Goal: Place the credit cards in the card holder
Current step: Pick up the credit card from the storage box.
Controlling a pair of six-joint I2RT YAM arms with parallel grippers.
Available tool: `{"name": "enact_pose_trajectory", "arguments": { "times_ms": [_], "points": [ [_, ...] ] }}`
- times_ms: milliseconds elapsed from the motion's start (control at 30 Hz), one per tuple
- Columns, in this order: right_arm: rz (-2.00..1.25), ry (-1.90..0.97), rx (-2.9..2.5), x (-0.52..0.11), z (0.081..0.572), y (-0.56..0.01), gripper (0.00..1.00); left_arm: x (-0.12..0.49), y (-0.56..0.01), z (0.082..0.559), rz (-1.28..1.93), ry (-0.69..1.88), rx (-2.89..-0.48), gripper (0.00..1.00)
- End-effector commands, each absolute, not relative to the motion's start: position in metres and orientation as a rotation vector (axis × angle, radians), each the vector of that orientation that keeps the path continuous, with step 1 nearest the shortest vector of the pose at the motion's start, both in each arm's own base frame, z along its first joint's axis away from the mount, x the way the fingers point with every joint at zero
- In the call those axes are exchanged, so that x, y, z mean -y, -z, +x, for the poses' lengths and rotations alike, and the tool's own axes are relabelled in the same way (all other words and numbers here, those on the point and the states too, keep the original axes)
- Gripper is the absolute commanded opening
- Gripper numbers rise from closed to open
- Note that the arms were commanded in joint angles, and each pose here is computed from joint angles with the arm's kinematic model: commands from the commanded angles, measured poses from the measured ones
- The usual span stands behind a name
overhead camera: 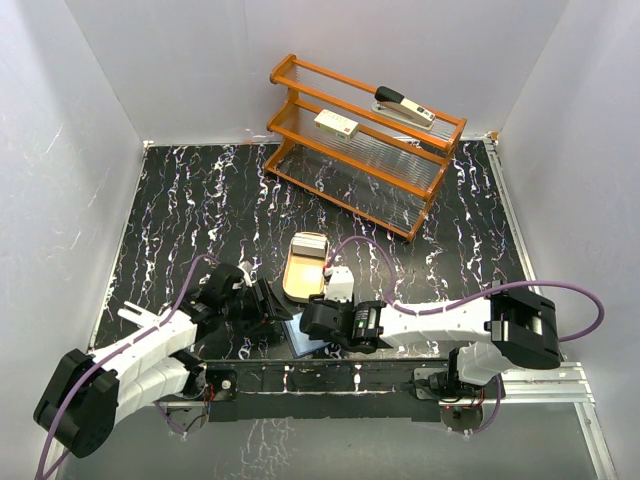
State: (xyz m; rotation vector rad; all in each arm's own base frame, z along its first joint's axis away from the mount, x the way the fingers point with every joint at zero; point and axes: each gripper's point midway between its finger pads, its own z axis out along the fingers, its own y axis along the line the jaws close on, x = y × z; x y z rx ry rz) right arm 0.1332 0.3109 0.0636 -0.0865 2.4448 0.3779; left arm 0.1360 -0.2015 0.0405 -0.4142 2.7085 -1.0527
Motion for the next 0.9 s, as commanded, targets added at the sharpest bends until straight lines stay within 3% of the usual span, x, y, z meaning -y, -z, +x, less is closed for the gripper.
{"name": "enact_pose_trajectory", "arguments": {
  "times_ms": [0, 533, 867],
  "points": [
    [-0.057, -0.32, -2.419, -0.296, 0.141, -0.05, 0.49, 0.206, -0.04, 0.129, -0.427, 1.119, -2.715, 0.65],
    [-0.045, -0.327, -2.483, -0.289, 0.131, -0.023, 0.44, 0.224, -0.048, 0.131, -0.438, 1.332, -2.6, 0.66],
    [-0.044, -0.34, -2.509, -0.288, 0.126, -0.021, 0.44, 0.222, -0.04, 0.132, -0.421, 1.276, -2.626, 0.52]
  ]
}}
